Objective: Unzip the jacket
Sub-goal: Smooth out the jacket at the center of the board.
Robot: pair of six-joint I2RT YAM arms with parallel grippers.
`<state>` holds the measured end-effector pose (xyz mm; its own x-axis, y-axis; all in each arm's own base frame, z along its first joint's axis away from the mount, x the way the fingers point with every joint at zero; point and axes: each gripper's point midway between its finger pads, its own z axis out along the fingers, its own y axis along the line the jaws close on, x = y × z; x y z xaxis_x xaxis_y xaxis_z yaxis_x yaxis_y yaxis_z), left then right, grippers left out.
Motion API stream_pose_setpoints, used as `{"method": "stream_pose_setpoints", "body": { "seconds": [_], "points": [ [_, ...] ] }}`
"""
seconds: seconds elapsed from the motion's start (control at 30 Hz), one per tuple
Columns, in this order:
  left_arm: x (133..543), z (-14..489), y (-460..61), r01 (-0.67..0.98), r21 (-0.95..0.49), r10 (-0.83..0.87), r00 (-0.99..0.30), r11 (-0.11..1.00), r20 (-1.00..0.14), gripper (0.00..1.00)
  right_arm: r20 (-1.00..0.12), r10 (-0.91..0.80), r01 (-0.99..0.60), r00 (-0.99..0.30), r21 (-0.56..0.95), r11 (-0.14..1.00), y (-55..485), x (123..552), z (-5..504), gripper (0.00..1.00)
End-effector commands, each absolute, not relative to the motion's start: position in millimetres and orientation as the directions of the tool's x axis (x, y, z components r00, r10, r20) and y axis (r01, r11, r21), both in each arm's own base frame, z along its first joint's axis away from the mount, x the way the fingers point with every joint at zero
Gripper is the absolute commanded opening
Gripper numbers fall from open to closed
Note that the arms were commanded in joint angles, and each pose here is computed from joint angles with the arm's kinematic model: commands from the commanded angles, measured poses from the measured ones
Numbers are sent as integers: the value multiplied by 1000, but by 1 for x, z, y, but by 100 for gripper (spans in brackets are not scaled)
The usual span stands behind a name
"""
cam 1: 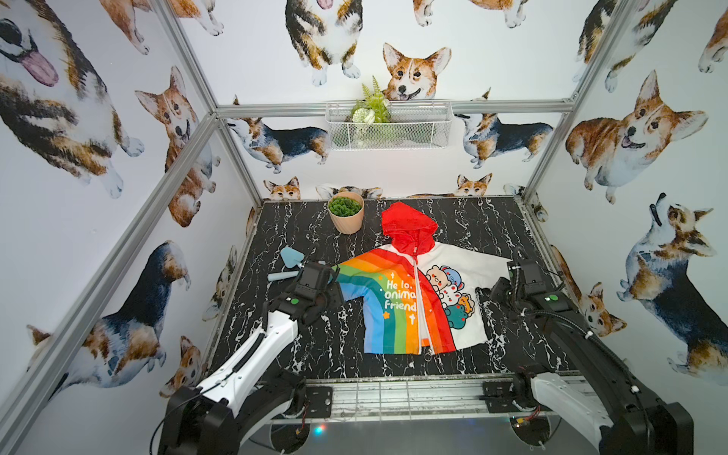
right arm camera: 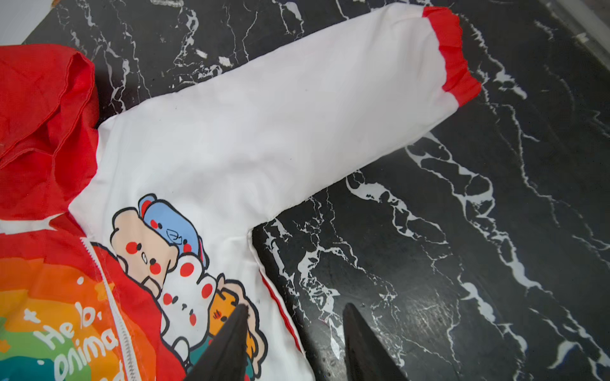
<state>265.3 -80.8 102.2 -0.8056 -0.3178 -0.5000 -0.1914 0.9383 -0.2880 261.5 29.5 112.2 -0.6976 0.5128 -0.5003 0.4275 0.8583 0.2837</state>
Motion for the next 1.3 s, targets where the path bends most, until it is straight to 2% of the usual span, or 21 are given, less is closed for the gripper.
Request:
{"method": "stream_pose_setpoints", "body": {
  "seconds": [0.0,0.07,0.23,0.43,0.77,0.97,1.27],
  "points": [
    [287,103,-72,-222,-371,-398,-762,901,-510,54,-535,505,383,-677,330,863,38,291,124,41],
    [301,102,-67,-239,-409,-435,-747,881,-502,46,-527,507,378,-682,340,861,42,302,121,34],
    [329,89,-46,-322,-397,-497,-709,859,-500,19,-490,514,405,-704,318,857,41,325,106,19],
    [340,68,-25,-411,-337,-530,-691,847,-491,1,-462,572,460,-678,341,820,19,342,101,12],
    [338,34,-11,-480,-205,-519,-735,853,-436,0,-446,644,562,-622,319,763,-25,337,91,9],
    [336,18,-4,-507,-170,-530,-749,845,-398,0,-463,668,632,-583,257,731,-53,326,84,7],
    [338,5,1,-525,-147,-539,-756,838,-371,0,-430,720,705,-545,231,671,-82,330,65,3]
  ]
}}
